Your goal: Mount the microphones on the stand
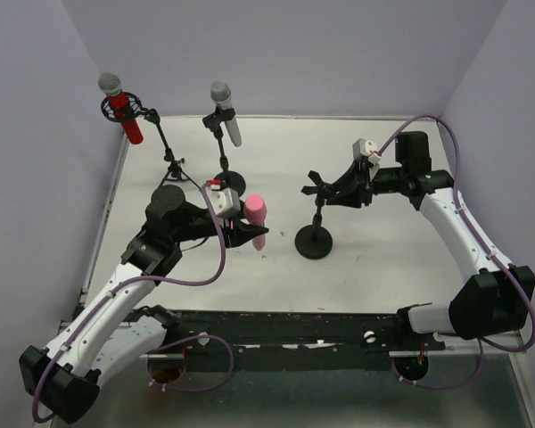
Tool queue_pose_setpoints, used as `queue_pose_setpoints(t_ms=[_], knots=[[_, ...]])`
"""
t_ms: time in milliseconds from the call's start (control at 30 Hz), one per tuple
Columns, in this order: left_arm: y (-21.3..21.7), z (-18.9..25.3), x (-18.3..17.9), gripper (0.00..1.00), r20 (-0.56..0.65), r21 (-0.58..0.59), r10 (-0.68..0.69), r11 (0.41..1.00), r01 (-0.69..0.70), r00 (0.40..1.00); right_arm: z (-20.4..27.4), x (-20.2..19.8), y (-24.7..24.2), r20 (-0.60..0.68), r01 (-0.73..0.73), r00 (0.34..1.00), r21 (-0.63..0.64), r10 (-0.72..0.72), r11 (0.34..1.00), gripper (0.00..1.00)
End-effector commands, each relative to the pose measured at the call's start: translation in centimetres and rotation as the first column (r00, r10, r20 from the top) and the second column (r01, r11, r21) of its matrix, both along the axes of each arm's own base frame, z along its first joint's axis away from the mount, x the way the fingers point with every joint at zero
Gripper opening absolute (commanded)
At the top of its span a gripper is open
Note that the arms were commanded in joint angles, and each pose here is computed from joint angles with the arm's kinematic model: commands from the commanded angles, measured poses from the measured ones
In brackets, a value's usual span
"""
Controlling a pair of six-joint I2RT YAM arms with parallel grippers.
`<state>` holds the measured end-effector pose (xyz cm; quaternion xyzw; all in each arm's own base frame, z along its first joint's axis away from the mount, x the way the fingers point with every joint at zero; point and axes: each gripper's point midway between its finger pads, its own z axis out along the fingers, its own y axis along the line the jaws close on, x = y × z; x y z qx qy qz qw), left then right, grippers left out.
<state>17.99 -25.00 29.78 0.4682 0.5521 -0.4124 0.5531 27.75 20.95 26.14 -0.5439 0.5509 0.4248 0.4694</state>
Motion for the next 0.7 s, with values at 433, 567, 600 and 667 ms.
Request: queue_pose_setpoints(t_ms=[433, 567, 600, 667], knots=[[-7.2, 9.7, 8.0, 0.00, 0.031, 0.076, -0.012, 0.997, 0.010, 0.999, 0.2, -1.7, 0.5, -0.009, -0.035, 0.999, 0.016, 0.035, 0.999, 0.12], [-8.8, 8.4, 9.0, 0.00, 0.021, 0.143, -0.009, 0.990, 0.006, 1.000, 0.2, -1.8, 0.6, -0.011, -0.036, 0.999, 0.018, 0.037, 0.999, 0.11], [-9.1, 8.0, 9.1, 0.00, 0.017, 0.156, -0.011, 0.988, 0.008, 1.000, 0.2, -1.8, 0.5, -0.011, -0.036, 0.999, 0.019, 0.036, 0.999, 0.11], [-9.7, 7.6, 9.3, 0.00, 0.018, 0.168, -0.013, 0.986, 0.010, 1.000, 0.2, -1.8, 0.6, -0.011, -0.037, 0.999, 0.019, 0.037, 0.999, 0.11]])
